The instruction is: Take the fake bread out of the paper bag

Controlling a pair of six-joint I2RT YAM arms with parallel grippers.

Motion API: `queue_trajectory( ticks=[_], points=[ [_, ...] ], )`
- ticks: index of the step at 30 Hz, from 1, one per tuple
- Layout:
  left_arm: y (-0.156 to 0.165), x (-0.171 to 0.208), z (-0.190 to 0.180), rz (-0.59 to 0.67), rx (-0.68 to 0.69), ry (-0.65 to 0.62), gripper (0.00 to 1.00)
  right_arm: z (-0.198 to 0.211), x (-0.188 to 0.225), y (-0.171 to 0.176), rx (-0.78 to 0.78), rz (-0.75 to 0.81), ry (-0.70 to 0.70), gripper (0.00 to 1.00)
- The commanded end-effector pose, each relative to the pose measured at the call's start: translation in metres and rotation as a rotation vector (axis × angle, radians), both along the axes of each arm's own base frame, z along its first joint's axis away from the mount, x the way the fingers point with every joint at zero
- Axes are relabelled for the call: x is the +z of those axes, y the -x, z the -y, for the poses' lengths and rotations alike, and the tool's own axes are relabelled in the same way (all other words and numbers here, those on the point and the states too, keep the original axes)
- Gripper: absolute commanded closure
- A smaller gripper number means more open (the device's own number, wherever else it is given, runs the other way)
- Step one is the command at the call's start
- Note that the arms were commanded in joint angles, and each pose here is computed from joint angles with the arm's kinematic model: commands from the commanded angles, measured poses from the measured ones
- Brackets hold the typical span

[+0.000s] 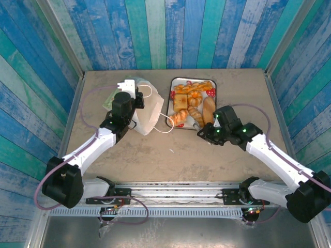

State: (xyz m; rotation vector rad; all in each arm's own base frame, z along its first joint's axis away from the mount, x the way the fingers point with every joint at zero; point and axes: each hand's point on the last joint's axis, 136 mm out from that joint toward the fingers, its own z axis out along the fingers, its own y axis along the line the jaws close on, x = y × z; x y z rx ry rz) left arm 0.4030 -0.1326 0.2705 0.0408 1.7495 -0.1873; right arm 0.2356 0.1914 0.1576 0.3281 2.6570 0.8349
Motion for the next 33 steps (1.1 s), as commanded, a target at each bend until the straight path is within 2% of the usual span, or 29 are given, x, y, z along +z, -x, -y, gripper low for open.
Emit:
queue_trajectory(
  ticks=[1, 15, 33],
  points=[
    [0.006, 0.020, -0.003, 0.059, -0.002, 0.027, 1.00, 0.007, 0.017, -0.006, 0.005, 0.060, 0.043, 0.65],
    [0.007, 0.019, -0.004, 0.055, -0.002, 0.022, 1.00, -0.003, 0.015, -0.033, 0.071, 0.077, 0.136, 0.66],
    [0.005, 0.016, -0.001, 0.047, -0.009, 0.032, 1.00, -0.026, 0.001, -0.025, 0.159, 0.031, 0.099, 0.66]
  ],
)
